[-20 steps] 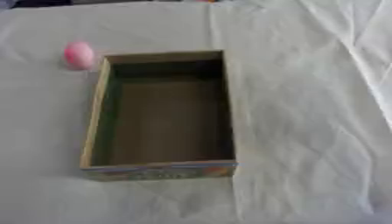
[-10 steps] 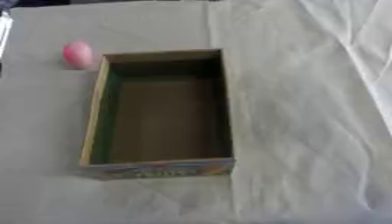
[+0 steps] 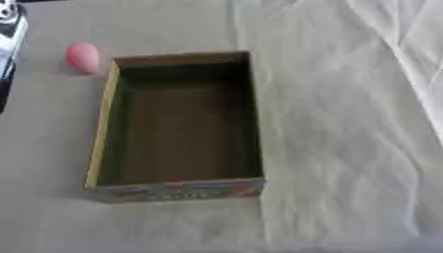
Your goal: Pick up objects on the table and place them in the box.
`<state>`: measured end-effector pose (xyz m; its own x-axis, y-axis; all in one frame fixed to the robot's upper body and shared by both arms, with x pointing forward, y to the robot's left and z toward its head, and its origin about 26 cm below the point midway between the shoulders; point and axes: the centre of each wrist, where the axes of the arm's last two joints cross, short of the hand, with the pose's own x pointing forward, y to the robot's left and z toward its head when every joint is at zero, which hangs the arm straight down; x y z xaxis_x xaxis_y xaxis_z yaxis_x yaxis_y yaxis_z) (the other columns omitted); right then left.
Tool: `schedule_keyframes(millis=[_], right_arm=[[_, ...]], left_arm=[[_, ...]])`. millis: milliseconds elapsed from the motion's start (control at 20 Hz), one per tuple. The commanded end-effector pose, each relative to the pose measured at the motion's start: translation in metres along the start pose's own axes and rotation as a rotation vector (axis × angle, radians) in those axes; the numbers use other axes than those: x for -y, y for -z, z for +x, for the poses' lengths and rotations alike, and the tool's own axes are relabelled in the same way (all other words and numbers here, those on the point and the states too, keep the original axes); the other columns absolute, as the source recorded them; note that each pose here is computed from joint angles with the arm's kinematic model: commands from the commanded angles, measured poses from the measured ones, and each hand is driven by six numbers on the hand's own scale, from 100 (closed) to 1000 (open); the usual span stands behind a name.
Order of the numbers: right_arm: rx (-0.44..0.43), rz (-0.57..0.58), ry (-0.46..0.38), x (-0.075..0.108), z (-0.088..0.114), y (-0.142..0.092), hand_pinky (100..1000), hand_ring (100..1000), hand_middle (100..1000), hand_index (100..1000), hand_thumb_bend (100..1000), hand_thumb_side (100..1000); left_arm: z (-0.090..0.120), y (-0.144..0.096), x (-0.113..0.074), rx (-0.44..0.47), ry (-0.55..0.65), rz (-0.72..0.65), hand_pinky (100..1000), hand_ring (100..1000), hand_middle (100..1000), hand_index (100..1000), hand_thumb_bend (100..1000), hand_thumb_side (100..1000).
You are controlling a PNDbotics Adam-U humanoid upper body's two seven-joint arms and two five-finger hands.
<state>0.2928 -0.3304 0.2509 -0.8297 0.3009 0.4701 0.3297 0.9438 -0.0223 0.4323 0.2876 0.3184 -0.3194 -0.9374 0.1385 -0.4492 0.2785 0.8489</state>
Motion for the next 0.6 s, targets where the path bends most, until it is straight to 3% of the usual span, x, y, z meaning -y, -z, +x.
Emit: schedule_keyframes(millis=[50, 300, 600], right_arm=[[0.044, 0.027, -0.015, 0.002, 0.008, 0.009, 611, 737, 734, 859, 100, 1000], [0.048, 0.035, -0.017, 0.001, 0.008, 0.009, 611, 738, 734, 860, 100, 1000], [0.047, 0.039, -0.019, 0.001, 0.008, 0.009, 612, 738, 734, 860, 100, 1000]], left_arm=[[-0.007, 0.010, -0.014, 0.006, 0.085, -0.085, 650, 727, 757, 905, 100, 718], [-0.012, 0.018, -0.015, -0.027, 0.181, -0.192, 667, 751, 776, 936, 102, 766], [-0.019, 0.020, -0.017, -0.040, 0.228, -0.348, 696, 785, 802, 967, 338, 816]])
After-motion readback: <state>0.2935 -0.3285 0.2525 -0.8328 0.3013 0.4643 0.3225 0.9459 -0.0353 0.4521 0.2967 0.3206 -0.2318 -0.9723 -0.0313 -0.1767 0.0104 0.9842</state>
